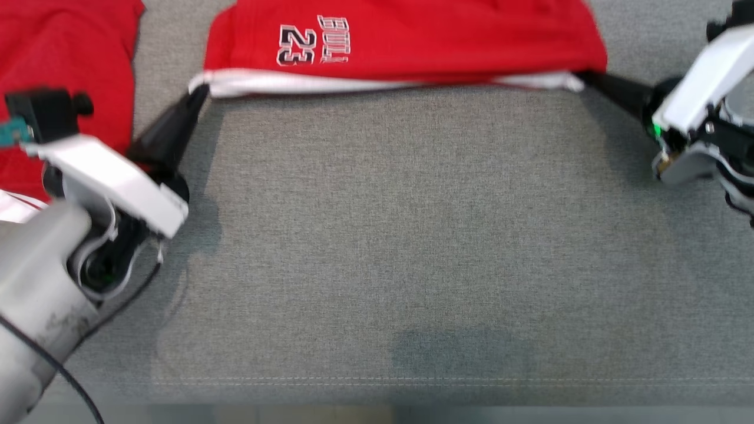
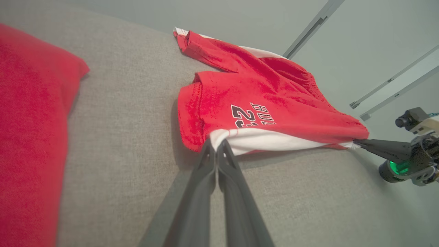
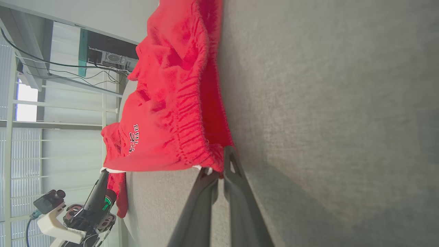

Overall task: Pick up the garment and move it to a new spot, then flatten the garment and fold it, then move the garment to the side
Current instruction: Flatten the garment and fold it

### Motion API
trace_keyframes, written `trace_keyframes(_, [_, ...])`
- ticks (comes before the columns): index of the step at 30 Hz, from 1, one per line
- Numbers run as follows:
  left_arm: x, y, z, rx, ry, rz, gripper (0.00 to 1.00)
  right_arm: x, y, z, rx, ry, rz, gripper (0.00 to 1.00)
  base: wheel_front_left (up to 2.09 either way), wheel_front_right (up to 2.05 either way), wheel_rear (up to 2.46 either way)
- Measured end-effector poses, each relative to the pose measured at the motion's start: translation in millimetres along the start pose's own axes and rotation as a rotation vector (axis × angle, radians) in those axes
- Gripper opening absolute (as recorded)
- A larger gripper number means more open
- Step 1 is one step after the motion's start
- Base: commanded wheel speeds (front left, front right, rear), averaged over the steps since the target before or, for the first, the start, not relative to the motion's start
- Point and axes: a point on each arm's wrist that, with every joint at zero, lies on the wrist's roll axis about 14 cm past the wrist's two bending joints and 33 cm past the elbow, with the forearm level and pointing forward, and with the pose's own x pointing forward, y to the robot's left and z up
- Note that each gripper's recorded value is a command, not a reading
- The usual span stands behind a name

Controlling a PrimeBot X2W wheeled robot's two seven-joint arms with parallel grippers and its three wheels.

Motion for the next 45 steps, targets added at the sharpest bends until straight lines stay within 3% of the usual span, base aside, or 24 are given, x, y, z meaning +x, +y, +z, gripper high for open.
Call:
trace_keyframes(4, [-29,2,-21,-0.032,0.022,0.032,0.00,-22,2,-19,-0.009,0.018,0.011,0.00,0.00,0.00,0.00])
trace_keyframes(15, [-86,-28,-25,-0.120,-0.090,0.051,0.00,-72,29,-66,0.013,-0.041,0.066,0.00,0.00,0.00,0.00])
trace_keyframes(24, [-121,-41,-46,-0.111,-0.121,0.074,0.00,-92,35,-90,0.006,-0.084,0.066,0.00,0.00,0.00,0.00])
trace_keyframes(25, [-123,-39,-49,-0.112,-0.119,0.084,0.00,-92,33,-91,-0.001,-0.082,0.060,0.04,0.00,0.00,0.00])
trace_keyframes(26, [-124,-37,-51,-0.119,-0.120,0.095,0.05,-92,32,-93,-0.008,-0.080,0.055,0.40,0.00,0.00,0.00])
trace_keyframes(27, [-124,-37,-53,-0.123,-0.119,0.098,0.33,-92,31,-95,-0.012,-0.080,0.052,1.00,0.00,0.00,0.00])
trace_keyframes(28, [-123,-38,-55,-0.114,-0.114,0.098,0.93,-91,31,-96,-0.016,-0.084,0.052,1.00,0.00,0.00,0.00])
trace_keyframes(29, [-123,-38,-56,-0.099,-0.113,0.099,1.00,-92,30,-96,-0.033,-0.086,0.048,1.00,0.00,0.00,0.00])
trace_keyframes(37, [-135,-32,-50,-0.046,-0.156,0.132,1.00,-116,31,-71,-0.149,-0.266,0.031,1.00,0.00,0.00,0.00])
trace_keyframes(40, [-144,-28,-35,0.006,-0.223,0.159,1.00,-135,38,-50,-0.257,-0.436,0.034,1.00,0.00,0.00,0.00])
trace_keyframes(45, [-155,-27,-20,0.066,-0.310,0.194,1.00,-150,40,-39,-0.428,-0.533,0.002,1.00,0.00,0.00,0.00])
